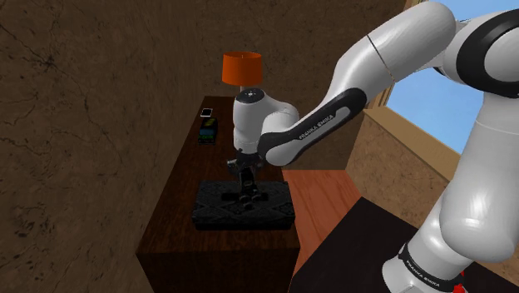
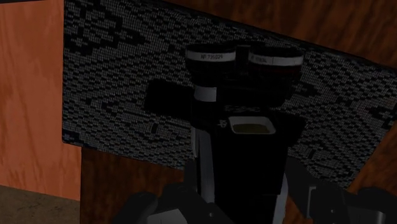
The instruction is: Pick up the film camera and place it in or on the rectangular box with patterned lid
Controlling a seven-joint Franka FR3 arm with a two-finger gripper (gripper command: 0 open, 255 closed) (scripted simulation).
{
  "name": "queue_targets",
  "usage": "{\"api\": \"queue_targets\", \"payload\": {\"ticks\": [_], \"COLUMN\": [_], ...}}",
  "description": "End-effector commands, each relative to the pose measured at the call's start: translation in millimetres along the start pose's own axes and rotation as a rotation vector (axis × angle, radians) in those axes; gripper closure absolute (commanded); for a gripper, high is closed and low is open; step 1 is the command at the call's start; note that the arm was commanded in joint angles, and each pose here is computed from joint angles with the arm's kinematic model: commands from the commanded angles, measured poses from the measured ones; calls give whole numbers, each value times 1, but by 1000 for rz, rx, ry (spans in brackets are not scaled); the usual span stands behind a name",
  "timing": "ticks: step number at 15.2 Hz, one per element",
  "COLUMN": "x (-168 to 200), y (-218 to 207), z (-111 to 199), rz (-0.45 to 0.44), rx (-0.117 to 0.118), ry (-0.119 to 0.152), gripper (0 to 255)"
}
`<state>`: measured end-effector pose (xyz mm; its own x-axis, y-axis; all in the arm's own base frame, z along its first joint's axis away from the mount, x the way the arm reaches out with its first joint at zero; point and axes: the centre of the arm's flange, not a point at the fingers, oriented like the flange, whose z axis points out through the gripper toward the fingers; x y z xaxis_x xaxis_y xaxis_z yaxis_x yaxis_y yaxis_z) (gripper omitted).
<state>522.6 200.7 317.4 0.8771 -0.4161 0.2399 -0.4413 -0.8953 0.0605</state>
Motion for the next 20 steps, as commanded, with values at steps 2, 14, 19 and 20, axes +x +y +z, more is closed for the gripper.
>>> {"api": "queue_targets", "payload": {"ticks": [2, 14, 19, 20], "x": [-1, -1, -1, -1], "y": [0, 0, 0, 0], "z": [2, -11, -48, -48], "rz": [0, 0, 0, 0], "rx": [2, 2, 2, 2], "ry": [2, 2, 2, 2], "gripper": [255, 0, 0, 0]}}
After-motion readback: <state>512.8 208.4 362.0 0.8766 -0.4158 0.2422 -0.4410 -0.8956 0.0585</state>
